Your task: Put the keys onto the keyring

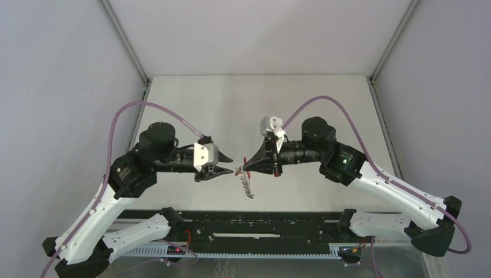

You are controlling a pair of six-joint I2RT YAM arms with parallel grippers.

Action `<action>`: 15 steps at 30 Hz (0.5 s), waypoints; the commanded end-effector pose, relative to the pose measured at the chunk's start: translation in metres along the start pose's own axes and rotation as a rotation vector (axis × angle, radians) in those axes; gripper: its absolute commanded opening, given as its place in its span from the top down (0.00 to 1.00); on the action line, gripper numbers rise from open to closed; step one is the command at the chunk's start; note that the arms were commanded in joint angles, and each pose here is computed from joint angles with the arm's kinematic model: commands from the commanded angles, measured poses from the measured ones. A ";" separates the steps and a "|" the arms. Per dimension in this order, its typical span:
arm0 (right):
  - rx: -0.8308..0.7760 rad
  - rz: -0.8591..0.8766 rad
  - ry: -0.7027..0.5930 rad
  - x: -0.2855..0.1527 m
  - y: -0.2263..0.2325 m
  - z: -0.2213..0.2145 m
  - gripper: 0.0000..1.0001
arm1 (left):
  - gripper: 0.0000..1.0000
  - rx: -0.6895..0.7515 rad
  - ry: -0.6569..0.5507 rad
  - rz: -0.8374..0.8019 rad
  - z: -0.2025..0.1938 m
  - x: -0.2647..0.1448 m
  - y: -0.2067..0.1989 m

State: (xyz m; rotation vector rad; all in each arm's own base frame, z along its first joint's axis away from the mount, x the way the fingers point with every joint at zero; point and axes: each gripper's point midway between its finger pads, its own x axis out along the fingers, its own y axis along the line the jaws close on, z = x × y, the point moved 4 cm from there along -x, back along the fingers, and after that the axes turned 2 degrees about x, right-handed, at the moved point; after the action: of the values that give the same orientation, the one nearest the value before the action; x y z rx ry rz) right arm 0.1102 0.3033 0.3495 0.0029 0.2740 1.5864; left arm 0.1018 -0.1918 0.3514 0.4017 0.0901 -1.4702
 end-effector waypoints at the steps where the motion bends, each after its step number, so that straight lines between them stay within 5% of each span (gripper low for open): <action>1: -0.047 0.059 -0.286 -0.007 0.018 0.043 1.00 | 0.63 0.104 -0.060 0.010 0.014 -0.004 0.002; 15: -0.042 0.065 -0.452 -0.007 0.024 0.042 1.00 | 0.67 0.159 -0.112 -0.019 0.024 -0.007 -0.003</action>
State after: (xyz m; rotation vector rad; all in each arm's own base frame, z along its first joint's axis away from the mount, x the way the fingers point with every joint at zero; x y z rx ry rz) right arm 0.0976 0.3056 0.3607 0.2688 0.0420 1.6015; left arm 0.1003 -0.1926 0.3695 0.4312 -0.0582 -1.4792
